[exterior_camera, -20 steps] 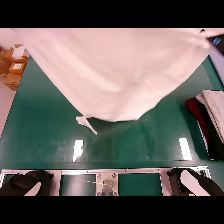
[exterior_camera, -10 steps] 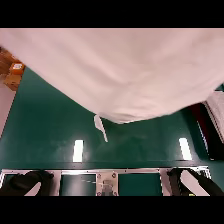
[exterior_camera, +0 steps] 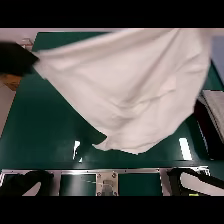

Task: Fold the shirts.

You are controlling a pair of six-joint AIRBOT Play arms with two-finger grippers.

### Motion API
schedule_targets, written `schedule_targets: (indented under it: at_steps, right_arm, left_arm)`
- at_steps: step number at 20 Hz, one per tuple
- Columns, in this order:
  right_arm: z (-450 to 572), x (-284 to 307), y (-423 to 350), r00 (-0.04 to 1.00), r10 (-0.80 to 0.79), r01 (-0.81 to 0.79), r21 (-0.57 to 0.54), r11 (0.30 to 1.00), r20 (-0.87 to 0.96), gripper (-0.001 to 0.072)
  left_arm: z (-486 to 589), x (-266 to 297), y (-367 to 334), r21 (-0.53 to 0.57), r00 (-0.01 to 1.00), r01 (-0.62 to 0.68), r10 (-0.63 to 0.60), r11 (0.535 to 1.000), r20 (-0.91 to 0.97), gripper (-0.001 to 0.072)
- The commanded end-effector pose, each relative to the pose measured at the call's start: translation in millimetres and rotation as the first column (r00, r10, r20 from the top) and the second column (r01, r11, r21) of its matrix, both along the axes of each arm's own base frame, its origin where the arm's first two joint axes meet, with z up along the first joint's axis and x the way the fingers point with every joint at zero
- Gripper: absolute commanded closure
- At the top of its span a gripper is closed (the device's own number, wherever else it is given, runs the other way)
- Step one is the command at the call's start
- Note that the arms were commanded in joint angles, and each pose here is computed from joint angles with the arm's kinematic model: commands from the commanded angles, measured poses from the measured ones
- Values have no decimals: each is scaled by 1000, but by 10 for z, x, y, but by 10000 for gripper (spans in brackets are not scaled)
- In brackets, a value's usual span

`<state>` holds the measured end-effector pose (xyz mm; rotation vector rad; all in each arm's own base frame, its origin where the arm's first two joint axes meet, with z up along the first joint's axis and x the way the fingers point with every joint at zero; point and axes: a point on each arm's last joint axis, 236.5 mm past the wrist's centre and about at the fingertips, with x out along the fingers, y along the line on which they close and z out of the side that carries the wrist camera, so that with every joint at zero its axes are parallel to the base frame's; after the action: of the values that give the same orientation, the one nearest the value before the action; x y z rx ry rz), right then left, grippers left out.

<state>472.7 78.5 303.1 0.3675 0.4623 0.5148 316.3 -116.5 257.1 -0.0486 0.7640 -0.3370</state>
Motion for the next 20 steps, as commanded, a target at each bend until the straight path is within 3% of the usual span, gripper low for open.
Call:
schedule_targets:
  at_steps: [1,4,5,6,7,9,10,11,14,18,20]
  right_arm:
    - [-1548,474,490,946,92,-89,24,996,-312,694]
    - [-2629,626,661,845,109,-79,81,994,-523,691]
    - [-2852,639,658,820,106,-68,89,994,-562,552]
    - [-2966,656,599,801,90,-36,102,994,-592,335]
    - [-2985,680,483,790,65,7,114,993,-610,282]
    - [-2822,654,151,776,39,63,138,988,-630,284]
    - [-2710,567,-51,766,37,75,146,986,-641,319]
    - [-2601,411,-249,748,45,79,156,985,-662,359]
    - [-2552,-244,-688,656,15,126,130,984,-754,359]
    - [-3072,-1589,-877,420,-155,261,-44,964,-894,345]
    - [-3316,-2174,-695,317,-173,300,-74,951,-932,273]
  left_arm:
    - [-1735,400,389,118,949,-113,142,987,-281,684]
    - [-2724,583,761,65,855,-189,197,980,-479,684]
    - [-2967,619,801,33,830,-191,179,981,-528,683]
    - [-3172,641,785,-4,814,-176,143,984,-563,684]
    - [-3338,641,739,-33,799,-161,110,986,-591,683]
    - [-3626,592,702,-40,762,-140,81,989,-643,684]
    - [-3703,587,703,-39,749,-140,80,989,-658,683]
    - [-3728,598,720,-37,748,-136,78,990,-659,683]
    - [-3585,746,740,-35,779,-100,56,994,-624,683]
    - [-3257,952,717,-50,809,-64,23,997,-588,683]
    - [-3137,987,697,-58,812,-49,6,997,-584,683]
